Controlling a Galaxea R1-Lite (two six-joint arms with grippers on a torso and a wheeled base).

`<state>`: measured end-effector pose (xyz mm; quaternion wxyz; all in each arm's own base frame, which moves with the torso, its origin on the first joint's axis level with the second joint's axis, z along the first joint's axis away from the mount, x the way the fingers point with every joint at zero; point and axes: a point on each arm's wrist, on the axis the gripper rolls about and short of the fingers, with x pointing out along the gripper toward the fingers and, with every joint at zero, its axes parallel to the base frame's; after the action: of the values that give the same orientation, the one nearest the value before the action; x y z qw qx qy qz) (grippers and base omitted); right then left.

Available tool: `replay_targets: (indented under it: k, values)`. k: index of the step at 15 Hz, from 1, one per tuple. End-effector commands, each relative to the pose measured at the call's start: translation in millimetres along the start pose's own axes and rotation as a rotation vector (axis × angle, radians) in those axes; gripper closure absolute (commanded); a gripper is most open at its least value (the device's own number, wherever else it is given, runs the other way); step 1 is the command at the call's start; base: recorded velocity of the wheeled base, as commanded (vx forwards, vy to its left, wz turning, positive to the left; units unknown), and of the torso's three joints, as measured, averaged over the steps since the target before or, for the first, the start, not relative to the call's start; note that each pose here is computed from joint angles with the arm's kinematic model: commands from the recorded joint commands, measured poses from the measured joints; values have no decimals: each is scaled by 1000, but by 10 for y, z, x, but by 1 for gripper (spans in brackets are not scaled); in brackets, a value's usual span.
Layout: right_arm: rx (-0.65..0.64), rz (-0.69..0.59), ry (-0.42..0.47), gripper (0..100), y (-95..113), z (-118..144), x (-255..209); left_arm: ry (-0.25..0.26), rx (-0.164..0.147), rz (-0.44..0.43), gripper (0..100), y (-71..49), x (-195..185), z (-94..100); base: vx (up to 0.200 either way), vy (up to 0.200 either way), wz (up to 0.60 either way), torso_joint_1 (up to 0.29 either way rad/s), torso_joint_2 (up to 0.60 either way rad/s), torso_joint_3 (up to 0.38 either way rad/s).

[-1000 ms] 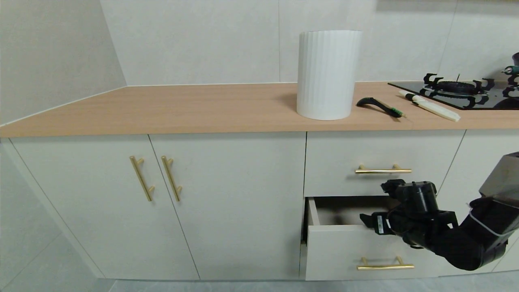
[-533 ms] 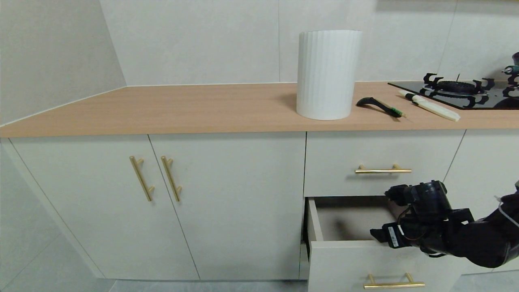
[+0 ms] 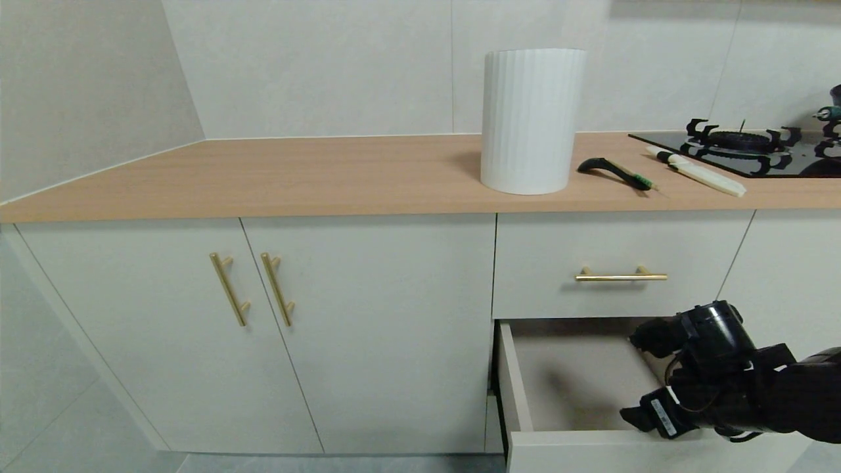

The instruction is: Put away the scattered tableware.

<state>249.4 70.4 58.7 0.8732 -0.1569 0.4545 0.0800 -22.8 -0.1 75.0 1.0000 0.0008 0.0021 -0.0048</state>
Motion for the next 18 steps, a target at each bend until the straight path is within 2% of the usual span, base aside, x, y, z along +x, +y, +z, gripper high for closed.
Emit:
replay_targets:
  k: [1,5,8,11,13,14,18]
  values:
    - [-35,7,-2,0,7,-8,-156,0,0,0,0,0,0,0,0,0,0,0,0,0]
    - [-165,76,130,0,149,-171,-412,0,0,0,0,0,0,0,0,0,0,0,0,0]
    - [-195,90,149,0,190,-196,-465,0,0,-1,0,0,0,0,0,0,0,0,0,0]
    - [-136,80,83,0,162,-34,-508,0,0,0,0,0,0,0,0,0,0,0,0,0]
    - [57,100,0,0,144,191,-590,0,0,-1,0,0,0,0,0,0,0,0,0,0]
    - [100,102,-29,0,131,249,-639,0,0,0,0,0,0,0,0,0,0,0,0,0]
    - [157,83,-103,0,16,349,-718,0,0,-1,0,0,0,0,0,0,0,0,0,0]
